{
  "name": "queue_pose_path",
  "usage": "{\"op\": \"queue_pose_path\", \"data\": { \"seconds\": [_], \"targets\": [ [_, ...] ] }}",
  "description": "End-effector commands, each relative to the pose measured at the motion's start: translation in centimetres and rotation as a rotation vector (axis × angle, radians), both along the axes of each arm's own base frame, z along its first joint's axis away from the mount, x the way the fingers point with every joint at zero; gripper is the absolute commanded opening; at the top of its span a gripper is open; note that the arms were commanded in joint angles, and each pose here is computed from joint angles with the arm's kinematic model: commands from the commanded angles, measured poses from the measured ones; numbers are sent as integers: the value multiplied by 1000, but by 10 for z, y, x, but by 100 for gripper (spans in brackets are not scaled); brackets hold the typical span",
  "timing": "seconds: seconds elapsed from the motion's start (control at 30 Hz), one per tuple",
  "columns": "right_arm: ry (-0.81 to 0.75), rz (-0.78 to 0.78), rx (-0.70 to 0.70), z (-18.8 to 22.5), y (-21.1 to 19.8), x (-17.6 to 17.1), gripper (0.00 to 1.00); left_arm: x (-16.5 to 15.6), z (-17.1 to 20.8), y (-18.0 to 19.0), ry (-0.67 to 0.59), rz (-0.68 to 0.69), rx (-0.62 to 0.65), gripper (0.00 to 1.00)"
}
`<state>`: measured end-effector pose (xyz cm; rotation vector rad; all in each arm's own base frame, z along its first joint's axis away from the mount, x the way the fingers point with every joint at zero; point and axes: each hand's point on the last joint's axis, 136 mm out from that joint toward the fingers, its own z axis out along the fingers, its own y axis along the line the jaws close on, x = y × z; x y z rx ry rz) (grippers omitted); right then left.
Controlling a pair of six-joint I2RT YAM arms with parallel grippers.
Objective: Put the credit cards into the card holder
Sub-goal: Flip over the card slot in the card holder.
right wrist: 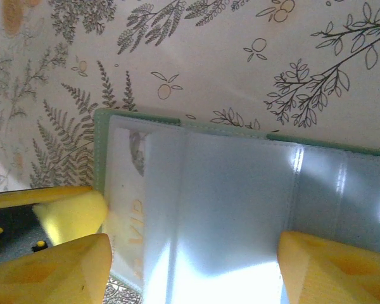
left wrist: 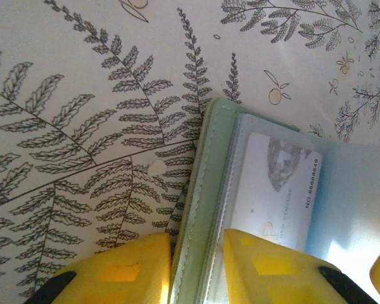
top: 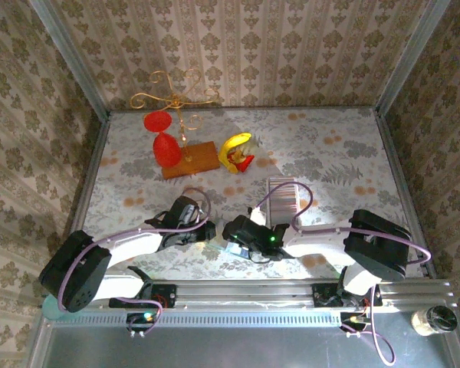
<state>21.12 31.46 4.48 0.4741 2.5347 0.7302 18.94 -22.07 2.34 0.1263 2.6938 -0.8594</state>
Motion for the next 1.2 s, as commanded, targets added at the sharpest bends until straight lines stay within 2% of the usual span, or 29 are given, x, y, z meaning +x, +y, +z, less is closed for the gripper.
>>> {"op": "queue_pose_path", "data": {
  "seconds": [0.0,0.4,0.63,0.77,0.97,1.17],
  "targets": [
    [-33,-31,70,15,2,6,71,-14,-7,-2,40,-19,0,28],
    [-46,-18,62,25,3,5,71,-18,-5,1,31,8,-2,27],
    [-79,28,112,38,26,10,71,-27,-4,2,42,26,-18,25],
    [-84,50,129,40,39,13,72,-27,1,15,11,62,10,27],
    [-53,67,142,21,55,15,72,-26,12,40,-52,143,54,32],
    [-19,86,172,4,68,18,72,-29,21,62,-90,209,79,31]
  ]
}}
